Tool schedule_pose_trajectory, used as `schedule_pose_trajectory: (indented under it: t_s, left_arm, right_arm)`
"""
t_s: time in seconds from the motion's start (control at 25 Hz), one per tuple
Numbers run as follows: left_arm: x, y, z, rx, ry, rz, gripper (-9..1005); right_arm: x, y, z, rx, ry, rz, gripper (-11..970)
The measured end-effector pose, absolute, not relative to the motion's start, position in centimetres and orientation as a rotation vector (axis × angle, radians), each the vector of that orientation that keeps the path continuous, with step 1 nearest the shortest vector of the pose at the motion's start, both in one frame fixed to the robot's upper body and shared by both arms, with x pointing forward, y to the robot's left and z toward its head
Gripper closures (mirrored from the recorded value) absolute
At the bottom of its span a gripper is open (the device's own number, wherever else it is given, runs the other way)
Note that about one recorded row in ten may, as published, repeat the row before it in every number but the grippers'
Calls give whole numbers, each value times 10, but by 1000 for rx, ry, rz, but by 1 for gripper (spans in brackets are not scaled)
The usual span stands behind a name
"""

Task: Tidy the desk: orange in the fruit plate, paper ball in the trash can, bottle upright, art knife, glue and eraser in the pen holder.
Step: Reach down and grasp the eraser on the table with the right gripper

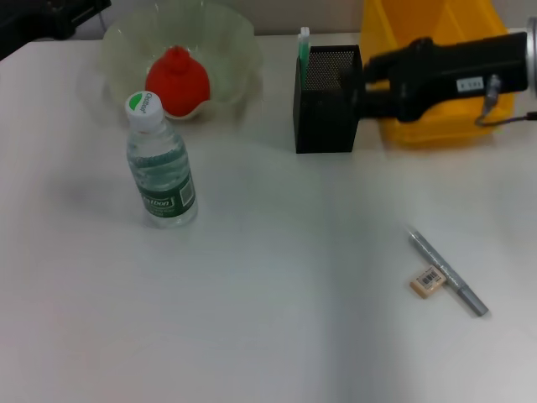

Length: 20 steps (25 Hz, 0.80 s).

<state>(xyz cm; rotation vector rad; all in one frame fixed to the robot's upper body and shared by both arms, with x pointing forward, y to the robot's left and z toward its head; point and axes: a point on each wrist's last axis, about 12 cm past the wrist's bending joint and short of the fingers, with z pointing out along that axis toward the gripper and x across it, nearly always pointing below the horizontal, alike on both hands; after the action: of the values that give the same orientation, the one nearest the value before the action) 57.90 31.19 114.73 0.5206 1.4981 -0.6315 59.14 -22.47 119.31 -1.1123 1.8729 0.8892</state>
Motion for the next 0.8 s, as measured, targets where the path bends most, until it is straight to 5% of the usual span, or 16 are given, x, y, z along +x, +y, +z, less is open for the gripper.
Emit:
schedule_pose_trajectory:
  t_s: [0.64,0.8]
  left_arm:
    - [593,320,1142,235,1460,-649,333]
    - [595,317,1141,255,1466,-633,333]
  right_arm:
    - [594,-179,1216,-1778,2078,657,547]
    - [587,-173,1205,-1951,2058,567,401]
